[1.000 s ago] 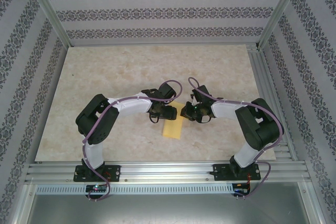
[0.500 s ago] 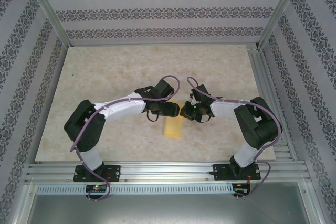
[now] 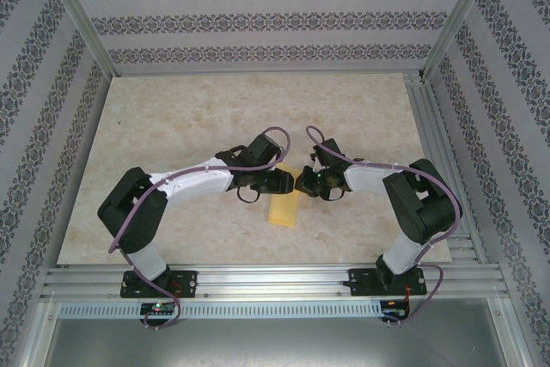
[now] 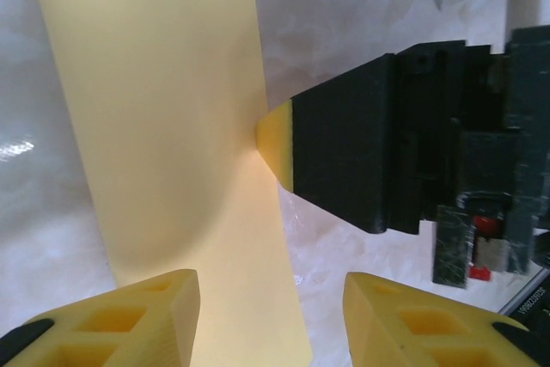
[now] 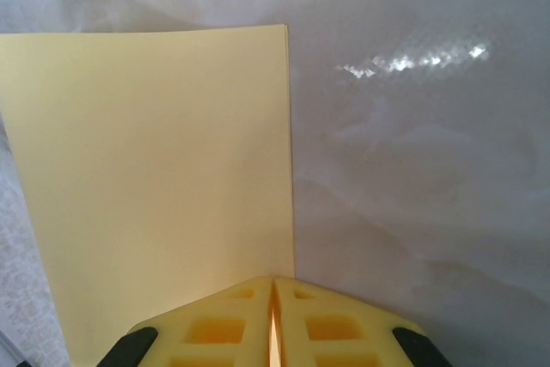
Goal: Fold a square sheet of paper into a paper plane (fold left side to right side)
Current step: Hold the square sheet of paper at the center of the table.
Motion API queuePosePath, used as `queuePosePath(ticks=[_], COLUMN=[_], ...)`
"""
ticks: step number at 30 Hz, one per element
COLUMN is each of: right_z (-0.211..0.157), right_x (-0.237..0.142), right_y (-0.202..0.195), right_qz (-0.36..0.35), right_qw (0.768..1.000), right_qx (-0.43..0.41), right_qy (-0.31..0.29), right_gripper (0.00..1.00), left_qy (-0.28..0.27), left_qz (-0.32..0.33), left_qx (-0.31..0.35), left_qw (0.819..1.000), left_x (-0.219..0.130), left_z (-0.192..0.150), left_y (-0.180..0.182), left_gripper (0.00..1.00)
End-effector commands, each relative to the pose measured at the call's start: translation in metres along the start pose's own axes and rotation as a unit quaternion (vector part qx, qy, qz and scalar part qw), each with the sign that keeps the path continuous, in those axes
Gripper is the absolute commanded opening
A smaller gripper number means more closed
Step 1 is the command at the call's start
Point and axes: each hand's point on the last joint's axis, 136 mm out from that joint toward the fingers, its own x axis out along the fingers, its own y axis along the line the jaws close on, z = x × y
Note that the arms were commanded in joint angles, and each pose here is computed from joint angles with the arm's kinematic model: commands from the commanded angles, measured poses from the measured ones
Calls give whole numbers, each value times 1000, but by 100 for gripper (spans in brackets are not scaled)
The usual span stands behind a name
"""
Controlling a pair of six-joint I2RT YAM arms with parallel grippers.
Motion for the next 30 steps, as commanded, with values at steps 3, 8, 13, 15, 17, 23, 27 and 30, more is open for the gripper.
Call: queuePosePath(ticks=[3,8,13,15,17,23,27,30], right_z=[-11,-12,-12,-13,-15,-15,-16,-15], right_x=[9,10,11,12,14,15,15,14], right_y=[-24,-27,-30,-32,-34,-36,-37,-37], right_qz=[-50,-56,-62,-67,-70,-72,-74,-73], right_qw=[999,998,998,997,997,997,997,997], right_qx=[3,3,3,2,3,4,4,3], right_qy=[14,19,22,25,28,28,30,30], right_gripper=[11,11,11,11,11,11,11,11], left_qy=[6,18,27,29,30,32,34,37], left_qz=[2,41,49,54,58,68,71,72], left_qx=[-14,-11,-16,-18,-20,-25,-27,-28], left_qw=[1000,999,998,998,998,997,997,996], left_x=[15,24,30,32,32,34,36,37], left_z=[-1,-9,-15,-17,-19,-23,-25,-28], left_y=[12,31,41,46,49,59,64,67], left_gripper=[45,41,40,39,39,38,37,37])
